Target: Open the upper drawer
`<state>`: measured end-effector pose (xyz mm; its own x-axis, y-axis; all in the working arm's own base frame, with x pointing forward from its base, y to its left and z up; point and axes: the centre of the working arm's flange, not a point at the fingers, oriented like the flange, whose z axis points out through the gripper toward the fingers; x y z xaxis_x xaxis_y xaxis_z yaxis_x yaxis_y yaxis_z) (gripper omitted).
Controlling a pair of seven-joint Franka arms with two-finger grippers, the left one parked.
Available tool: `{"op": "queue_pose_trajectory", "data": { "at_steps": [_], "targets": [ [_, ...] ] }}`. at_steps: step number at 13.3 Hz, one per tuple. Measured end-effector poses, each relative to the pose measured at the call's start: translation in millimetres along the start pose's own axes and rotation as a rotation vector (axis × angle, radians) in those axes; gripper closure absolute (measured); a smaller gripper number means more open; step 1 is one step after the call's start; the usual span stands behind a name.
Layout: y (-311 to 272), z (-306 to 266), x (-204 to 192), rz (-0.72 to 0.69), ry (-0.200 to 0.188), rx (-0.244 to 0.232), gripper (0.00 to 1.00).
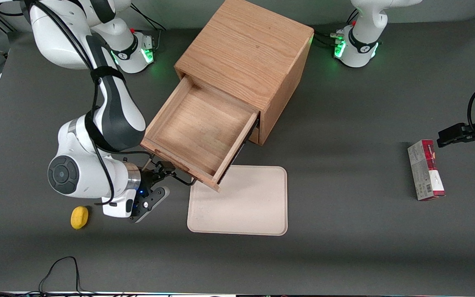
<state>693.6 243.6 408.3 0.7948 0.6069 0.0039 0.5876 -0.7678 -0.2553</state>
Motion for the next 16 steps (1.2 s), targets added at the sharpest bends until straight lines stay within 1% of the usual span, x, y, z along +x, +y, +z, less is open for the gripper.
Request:
{"op": "queue_pose_trajectory", "data": {
  "at_steps": [3, 5, 9, 11, 13, 15, 16],
  "targets": [
    [2.2, -11.8, -0.1, -0.002, 0.012, -0.024, 0.00],
    [3.9, -30.4, -4.9, -0.005, 0.011, -0.059, 0.00],
    [-6.1, -88.8, -34.0, 0.001, -0.010, -0.072, 0.00],
    [-5.8, -110.7, -58.2, 0.020, -0.032, -0.106, 0.00],
    [-7.8, -123.6, -87.6, 0.043, -0.065, -0.137, 0.00],
    [-9.5, -130.7, -117.8, 0.081, -0.091, -0.149, 0.00],
    [-4.9, -133.7, -134.3, 0.129, -0.097, -0.148, 0.00]
  ]
}}
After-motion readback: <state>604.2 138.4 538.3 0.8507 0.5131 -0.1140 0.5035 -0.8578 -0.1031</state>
